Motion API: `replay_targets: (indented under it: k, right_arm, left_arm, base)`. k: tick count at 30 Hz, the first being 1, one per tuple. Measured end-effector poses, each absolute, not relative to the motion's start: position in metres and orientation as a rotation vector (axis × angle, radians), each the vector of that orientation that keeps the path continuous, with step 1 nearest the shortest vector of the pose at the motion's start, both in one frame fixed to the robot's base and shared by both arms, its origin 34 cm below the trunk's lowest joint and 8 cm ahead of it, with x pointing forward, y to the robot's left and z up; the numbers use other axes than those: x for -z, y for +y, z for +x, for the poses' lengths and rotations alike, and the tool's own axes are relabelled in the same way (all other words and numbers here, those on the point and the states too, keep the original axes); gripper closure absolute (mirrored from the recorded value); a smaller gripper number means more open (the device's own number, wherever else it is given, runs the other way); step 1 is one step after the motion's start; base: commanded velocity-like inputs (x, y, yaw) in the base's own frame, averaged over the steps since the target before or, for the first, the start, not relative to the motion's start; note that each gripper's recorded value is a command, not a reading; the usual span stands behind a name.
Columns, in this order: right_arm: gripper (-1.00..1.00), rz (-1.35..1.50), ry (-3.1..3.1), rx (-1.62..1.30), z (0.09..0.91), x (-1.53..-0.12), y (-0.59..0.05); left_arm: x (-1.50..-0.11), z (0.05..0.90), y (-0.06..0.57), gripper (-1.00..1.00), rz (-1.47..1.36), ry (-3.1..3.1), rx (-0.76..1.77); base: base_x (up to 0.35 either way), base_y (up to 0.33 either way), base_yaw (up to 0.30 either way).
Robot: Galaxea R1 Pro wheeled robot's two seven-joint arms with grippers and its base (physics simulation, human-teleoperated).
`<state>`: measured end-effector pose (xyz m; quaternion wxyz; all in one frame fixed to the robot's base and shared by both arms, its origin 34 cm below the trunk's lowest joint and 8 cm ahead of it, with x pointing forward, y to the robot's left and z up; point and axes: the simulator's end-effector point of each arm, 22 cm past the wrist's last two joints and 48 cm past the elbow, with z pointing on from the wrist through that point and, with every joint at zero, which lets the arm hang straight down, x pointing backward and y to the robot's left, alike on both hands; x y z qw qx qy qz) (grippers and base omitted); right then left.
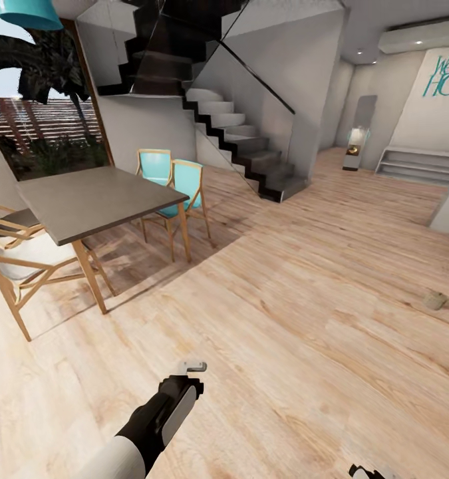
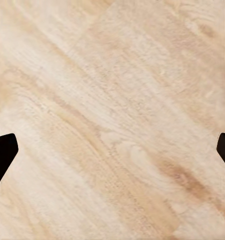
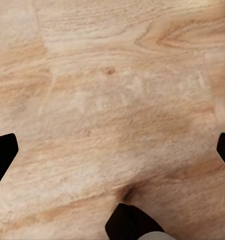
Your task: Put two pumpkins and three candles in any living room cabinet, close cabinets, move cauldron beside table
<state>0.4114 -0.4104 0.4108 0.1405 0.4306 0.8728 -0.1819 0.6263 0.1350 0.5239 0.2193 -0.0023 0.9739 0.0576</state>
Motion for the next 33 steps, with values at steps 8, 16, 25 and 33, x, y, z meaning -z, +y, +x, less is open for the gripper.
replay_targets:
  k: [8,16,25,33]
  right_arm:
    - [-1.0,1.243,2.513,0.518,0.414,-0.413,-0.41]
    - [-1.0,1.238,2.502,0.513,0.419,-0.417,-0.411]
    - [-1.0,1.225,2.495,0.509,0.423,-0.421,-0.412]
    - [-1.0,1.218,2.492,0.507,0.425,-0.422,-0.412]
  left_arm:
    - [-0.53,0.628,0.128,-1.0,0.053,2.673,-0.172]
    - [-0.535,0.63,0.128,-1.0,0.057,2.662,-0.173]
    - [-0.541,0.632,0.127,-1.0,0.056,2.65,-0.172]
    - [-0.544,0.633,0.127,-1.0,0.056,2.645,-0.172]
  base:
    - [0.0,0.0,-0.212]
    - [0.0,0.0,-0.194]
    - [0.002,0.0,-0.182]
    - [0.187,0.0,-0.118]
